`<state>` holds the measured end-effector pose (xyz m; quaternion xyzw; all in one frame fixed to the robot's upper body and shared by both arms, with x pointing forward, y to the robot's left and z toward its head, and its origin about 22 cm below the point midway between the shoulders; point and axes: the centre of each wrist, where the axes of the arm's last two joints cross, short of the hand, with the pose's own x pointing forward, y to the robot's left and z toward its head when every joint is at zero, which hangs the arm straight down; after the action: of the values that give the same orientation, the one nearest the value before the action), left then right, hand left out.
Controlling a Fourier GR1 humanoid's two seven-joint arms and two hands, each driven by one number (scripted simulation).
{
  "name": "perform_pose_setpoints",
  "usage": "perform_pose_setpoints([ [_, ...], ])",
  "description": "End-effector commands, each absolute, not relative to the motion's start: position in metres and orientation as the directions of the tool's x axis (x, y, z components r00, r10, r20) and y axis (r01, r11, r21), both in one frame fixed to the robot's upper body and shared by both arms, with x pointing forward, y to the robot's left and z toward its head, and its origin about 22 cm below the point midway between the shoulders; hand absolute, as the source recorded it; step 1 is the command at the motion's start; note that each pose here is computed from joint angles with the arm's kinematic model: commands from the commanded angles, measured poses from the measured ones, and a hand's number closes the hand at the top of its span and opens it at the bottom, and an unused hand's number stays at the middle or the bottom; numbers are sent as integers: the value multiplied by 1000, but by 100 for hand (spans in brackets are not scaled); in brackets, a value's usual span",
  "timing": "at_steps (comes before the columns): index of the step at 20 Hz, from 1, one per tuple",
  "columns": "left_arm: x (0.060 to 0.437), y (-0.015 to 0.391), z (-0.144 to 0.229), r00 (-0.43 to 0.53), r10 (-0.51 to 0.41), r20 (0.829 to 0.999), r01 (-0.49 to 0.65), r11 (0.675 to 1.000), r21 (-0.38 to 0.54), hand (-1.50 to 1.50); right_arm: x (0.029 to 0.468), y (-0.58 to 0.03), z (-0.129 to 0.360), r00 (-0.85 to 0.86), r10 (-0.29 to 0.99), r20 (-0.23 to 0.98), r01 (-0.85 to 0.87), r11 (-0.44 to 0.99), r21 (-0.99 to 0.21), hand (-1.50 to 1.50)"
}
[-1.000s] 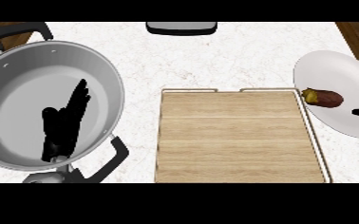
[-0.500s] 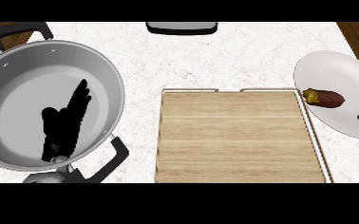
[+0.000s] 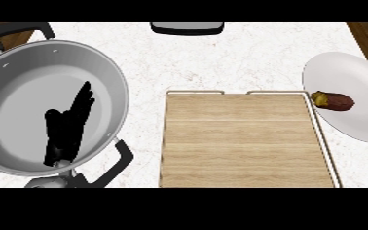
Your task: Pick the sweet potato from the tray and place it in the plate
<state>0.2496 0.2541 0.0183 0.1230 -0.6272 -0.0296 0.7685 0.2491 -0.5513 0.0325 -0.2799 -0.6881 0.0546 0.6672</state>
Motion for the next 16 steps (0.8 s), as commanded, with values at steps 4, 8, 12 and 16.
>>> perform_pose_setpoints([
  [4,251,246,7,261,-154,953,-84,980,182,0,222,-567,31,34,443,896,369,828,-424,-150],
  [8,252,241,1,259,-166,952,-82,978,192,0,220,-568,29,59,447,892,408,805,-430,-150],
  [12,259,233,6,251,-172,953,-69,978,195,0,221,-571,35,75,461,884,442,779,-444,-150],
  [16,239,251,-4,249,-163,955,-79,979,188,0,204,-575,26,93,475,875,456,761,-461,-150],
])
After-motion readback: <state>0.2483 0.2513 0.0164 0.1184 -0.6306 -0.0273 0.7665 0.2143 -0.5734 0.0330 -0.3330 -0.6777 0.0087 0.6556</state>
